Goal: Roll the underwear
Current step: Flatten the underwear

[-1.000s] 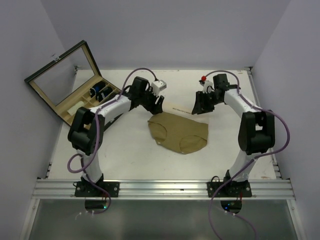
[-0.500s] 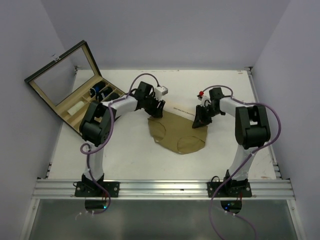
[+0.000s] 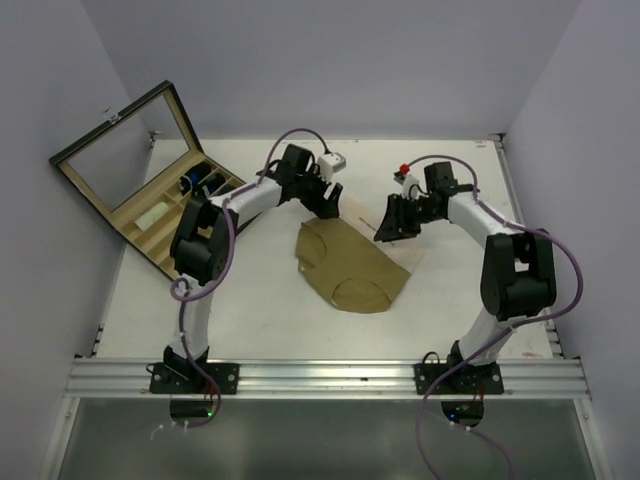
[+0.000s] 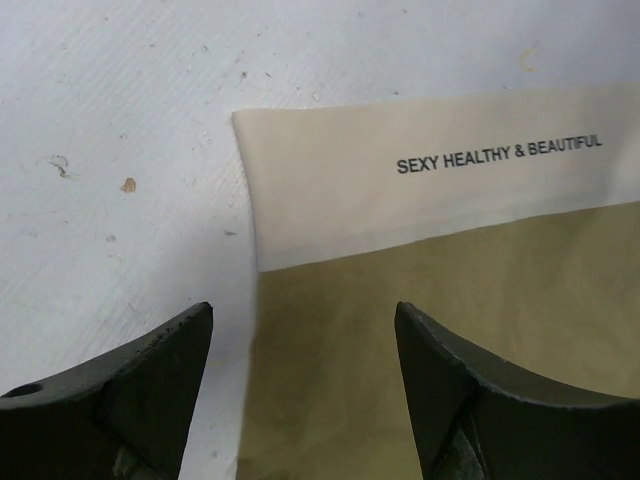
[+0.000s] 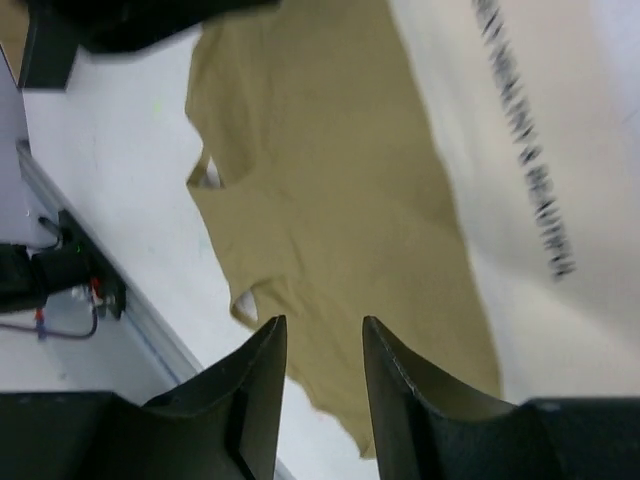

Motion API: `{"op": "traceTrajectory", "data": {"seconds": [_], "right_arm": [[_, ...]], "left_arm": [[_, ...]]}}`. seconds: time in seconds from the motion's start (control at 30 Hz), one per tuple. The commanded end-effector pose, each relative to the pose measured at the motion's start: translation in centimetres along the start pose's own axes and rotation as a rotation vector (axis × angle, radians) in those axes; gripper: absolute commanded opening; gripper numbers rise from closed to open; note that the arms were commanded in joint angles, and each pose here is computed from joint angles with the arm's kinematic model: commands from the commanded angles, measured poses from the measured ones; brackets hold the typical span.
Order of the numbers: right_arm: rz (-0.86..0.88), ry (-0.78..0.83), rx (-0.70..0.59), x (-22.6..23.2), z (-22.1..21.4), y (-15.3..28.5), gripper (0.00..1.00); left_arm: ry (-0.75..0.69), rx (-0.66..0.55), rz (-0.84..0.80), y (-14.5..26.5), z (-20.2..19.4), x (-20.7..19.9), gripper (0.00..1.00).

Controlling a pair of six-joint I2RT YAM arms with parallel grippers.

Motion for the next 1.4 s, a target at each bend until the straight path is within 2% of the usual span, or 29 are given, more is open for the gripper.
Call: {"op": "traceTrajectory", "data": {"seconds": [0.0,0.03,0.1,0.17,0.27,0.43,0.57,0.7,0.83,0.9,0.93,1.0,1.07,1.17,1.27,1.3,1.37], "right_arm": [[-0.021,0.088,-0.084,-0.3,4.2,2.8,0.40],[-0.054,0.160,-0.054,-1.4,3.9,2.6,0.38],[-0.091,0.171,0.020,-3.2,3.0,1.9,0.33],[-0.123,0.209,0.076,-4.8,2.0,1.3,0.27],[-0.150,0.217,0.110,-6.2,1.0,1.2,0.24],[-0.183,0.144,0.191,-7.6,-1.9,0.5,0.19],[-0.175,0.042,0.244,-8.0,-4.6,-0.5,0.17],[-0.121,-0.081,0.312,-7.5,-7.7,-1.7,0.13],[-0.033,-0.166,0.357,-6.0,-9.2,-2.5,0.13],[0.031,-0.160,0.371,-4.2,-9.8,-2.8,0.18],[0.069,-0.145,0.368,-3.2,-9.8,-2.9,0.26],[0.209,-0.112,0.336,0.8,-9.1,-2.4,0.33],[0.256,-0.031,0.268,3.2,-7.4,-1.2,0.38],[0.232,0.060,0.143,4.4,-3.6,0.2,0.38],[0.148,0.166,0.041,4.4,1.1,1.2,0.37],[0.106,0.170,0.045,3.3,1.8,0.7,0.36],[0.075,0.182,0.023,2.2,3.8,0.5,0.34]], "left_arm": [[-0.103,-0.171,-0.006,6.9,6.8,-3.0,0.77],[-0.094,-0.150,-0.061,7.4,6.2,-4.2,0.77],[-0.067,-0.084,-0.137,9.0,4.4,-6.4,0.75],[-0.011,0.017,-0.215,9.3,0.6,-8.1,0.74],[0.061,0.119,-0.302,9.7,-4.4,-10.0,0.71],[0.172,0.237,-0.323,9.0,-11.6,-11.2,0.68],[0.212,0.273,-0.275,8.1,-13.6,-10.3,0.67],[0.200,0.294,-0.200,7.0,-13.2,-8.5,0.67],[0.115,0.282,-0.121,5.5,-10.5,-5.5,0.68],[0.105,0.342,-0.098,3.9,-11.2,-4.0,0.68],[0.072,0.329,-0.098,3.7,-9.5,-3.4,0.68],[0.040,0.337,-0.103,2.8,-9.1,-2.4,0.70],[-0.040,0.297,-0.107,2.9,-6.7,-2.1,0.71],[-0.135,0.224,-0.092,4.7,-3.3,-2.4,0.75],[-0.181,0.144,-0.056,7.3,-1.0,-2.8,0.78],[-0.177,0.144,-0.042,7.7,-1.4,-2.8,0.79],[-0.188,0.075,-0.023,9.4,0.2,-3.4,0.80]]}}
Point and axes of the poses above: each gripper's point midway between its finger pads, its own y axis back along the fingers, its own x axis along the line the jaws close on, z = x × y, the point moved 1 cm from there along y, back along the fingers, and after that the axes turned 6 degrees about y, right-handed, at the moved point
